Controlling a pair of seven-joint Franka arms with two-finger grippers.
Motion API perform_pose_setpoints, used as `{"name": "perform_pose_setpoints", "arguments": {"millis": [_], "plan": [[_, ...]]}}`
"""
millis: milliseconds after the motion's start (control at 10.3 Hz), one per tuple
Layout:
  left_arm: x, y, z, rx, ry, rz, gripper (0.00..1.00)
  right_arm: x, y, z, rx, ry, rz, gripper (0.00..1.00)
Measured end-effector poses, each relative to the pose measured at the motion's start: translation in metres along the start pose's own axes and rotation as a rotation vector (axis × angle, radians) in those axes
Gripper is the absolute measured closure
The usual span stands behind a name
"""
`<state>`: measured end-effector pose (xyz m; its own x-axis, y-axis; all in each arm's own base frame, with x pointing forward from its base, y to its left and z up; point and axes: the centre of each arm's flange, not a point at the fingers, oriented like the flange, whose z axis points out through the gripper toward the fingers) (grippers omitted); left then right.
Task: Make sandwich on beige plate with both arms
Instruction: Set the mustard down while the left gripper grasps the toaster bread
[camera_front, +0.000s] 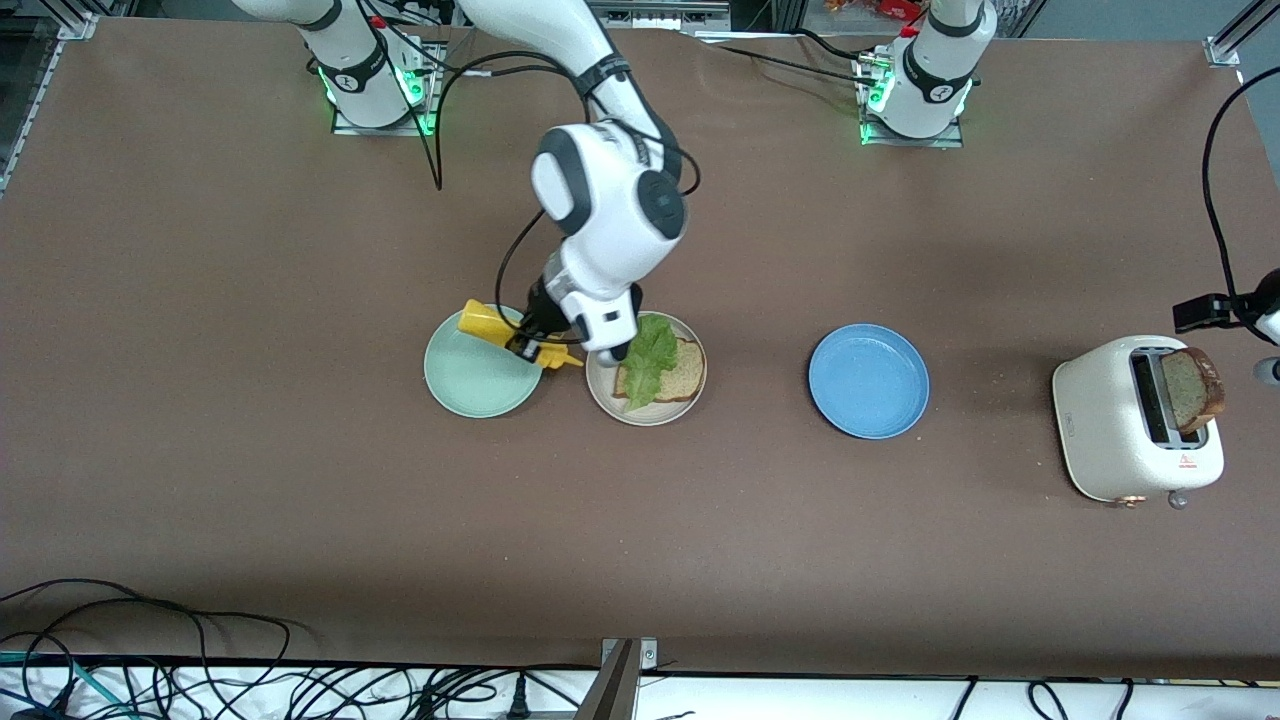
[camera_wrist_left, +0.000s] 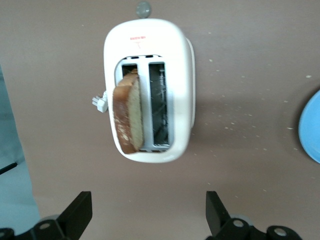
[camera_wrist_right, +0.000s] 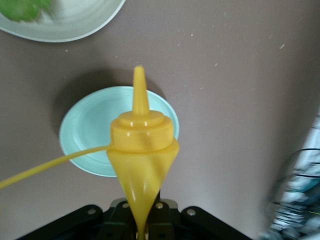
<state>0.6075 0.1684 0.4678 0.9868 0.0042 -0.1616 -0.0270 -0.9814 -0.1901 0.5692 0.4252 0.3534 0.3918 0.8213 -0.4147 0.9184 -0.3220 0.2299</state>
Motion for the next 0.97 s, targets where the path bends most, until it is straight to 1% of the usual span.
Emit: {"name": "perform_pose_setpoints", "arguments": {"millis": [97, 194, 388, 485, 583, 680, 777, 971], "plan": [[0.006, -0.007, 0.014, 0.000, 0.000, -0.003, 0.00, -0.019, 0.027, 0.004, 0.097, 0.068, 0.062, 0.92], [0.012, -0.010, 0.027, 0.001, -0.001, -0.004, 0.00, -0.033, 0.049, 0.008, 0.175, 0.135, 0.114, 0.92], [0.024, -0.017, 0.055, 0.003, 0.005, -0.006, 0.00, -0.057, 0.079, 0.015, 0.283, 0.241, 0.187, 0.92], [0.029, -0.023, 0.068, 0.004, 0.006, -0.004, 0.00, -0.071, 0.094, 0.021, 0.342, 0.304, 0.219, 0.92], [0.032, -0.028, 0.078, 0.005, 0.011, -0.005, 0.01, -0.089, 0.112, 0.032, 0.400, 0.376, 0.230, 0.92], [0.035, -0.031, 0.086, 0.006, 0.016, -0.006, 0.02, -0.112, 0.132, 0.051, 0.460, 0.458, 0.209, 0.92], [0.036, -0.032, 0.092, 0.006, 0.015, -0.007, 0.13, -0.137, 0.150, 0.077, 0.516, 0.537, 0.165, 0.92], [0.038, -0.031, 0.097, 0.004, 0.009, -0.005, 0.44, -0.189, 0.171, 0.114, 0.603, 0.667, 0.103, 0.92]]}}
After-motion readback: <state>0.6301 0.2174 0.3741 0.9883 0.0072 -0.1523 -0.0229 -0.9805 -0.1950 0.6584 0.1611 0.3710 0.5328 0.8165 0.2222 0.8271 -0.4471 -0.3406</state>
